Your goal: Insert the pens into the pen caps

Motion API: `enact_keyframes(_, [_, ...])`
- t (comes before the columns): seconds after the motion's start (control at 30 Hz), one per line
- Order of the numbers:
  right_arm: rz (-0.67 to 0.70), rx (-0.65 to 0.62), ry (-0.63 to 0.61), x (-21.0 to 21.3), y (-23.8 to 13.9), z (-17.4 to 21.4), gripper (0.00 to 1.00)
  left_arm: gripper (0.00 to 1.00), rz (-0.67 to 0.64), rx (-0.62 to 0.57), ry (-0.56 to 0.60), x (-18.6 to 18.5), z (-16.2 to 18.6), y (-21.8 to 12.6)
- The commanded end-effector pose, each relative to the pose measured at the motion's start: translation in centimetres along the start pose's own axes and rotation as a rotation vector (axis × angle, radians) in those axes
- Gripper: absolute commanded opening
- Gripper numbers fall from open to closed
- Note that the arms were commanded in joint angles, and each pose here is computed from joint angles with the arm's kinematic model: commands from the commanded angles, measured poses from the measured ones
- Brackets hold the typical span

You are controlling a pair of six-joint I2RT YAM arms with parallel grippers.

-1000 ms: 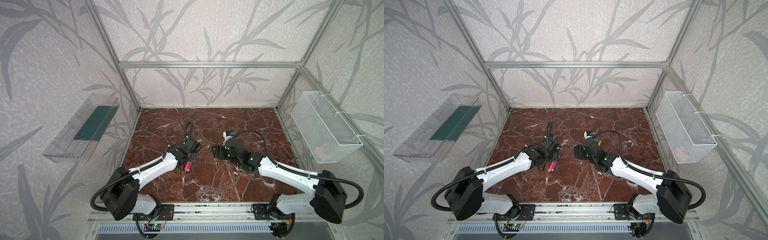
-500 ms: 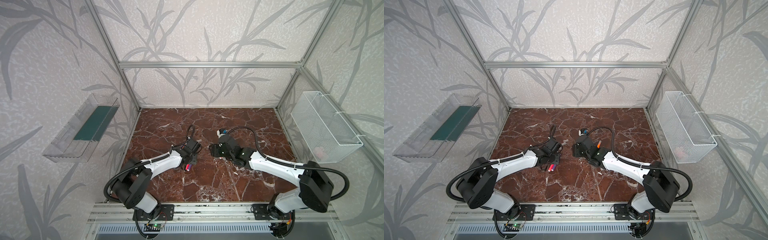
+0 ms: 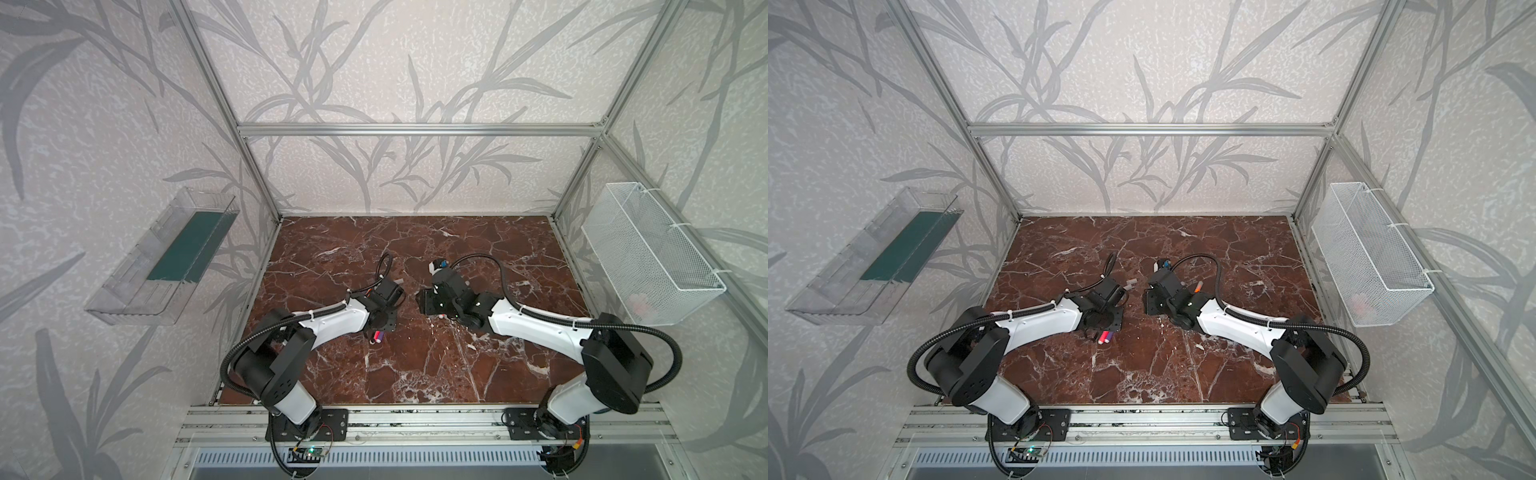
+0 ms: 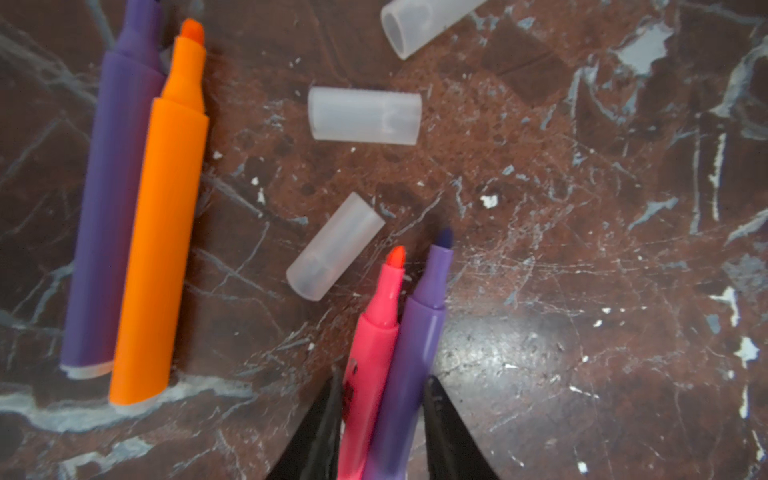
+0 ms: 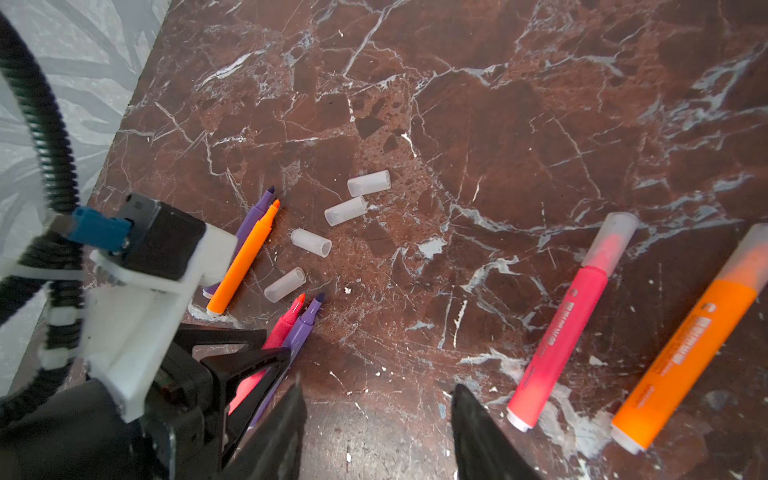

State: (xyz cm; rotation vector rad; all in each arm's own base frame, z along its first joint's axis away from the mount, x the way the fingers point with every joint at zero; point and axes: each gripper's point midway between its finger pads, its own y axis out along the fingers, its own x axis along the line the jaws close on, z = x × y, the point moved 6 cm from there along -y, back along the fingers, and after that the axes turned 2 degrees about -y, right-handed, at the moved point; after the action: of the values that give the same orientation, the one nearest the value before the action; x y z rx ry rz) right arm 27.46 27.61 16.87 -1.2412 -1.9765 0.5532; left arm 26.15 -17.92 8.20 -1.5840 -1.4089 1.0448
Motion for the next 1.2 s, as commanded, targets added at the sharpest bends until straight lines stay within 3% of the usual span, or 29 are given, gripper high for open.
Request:
enact_keyframes(0.0, [0.001,-0.001,-0.008,0.2,-0.1,-0.6,0.56,0.32,0.032,0.011,0.008,-0.7,-0.4,0.3])
enact_keyframes(0.1, [-0.001,0.001,-0.008,0.3,0.0,-0.6,0.56,0.31,0.017,0.018,0.008,-0.6,-0.3,0.5])
enact_keyframes(0.23, [-0.002,0.009,-0.038,0.4,0.2,-0.6,0.56,0.45,-0.016,0.002,0.001,-0.1,-0.4,0.0])
enact_keyframes(0.53, [-0.01,0.024,-0.043,0.6,0.4,-0.7,0.56,0.48,0.085,-0.027,0.048,-1.9,-0.3,-2.4])
enact_keyframes(1.0, [0.013,0.002,-0.04,0.0,-0.3,-0.4,0.55,0.43,0.019,0.032,0.065,-2.0,0.5,0.5])
enact_keyframes(1.17, [0.014,-0.007,-0.04,-0.1,-0.2,-0.5,0.55,0.36,0.021,0.04,0.07,-2.3,0.5,0.9])
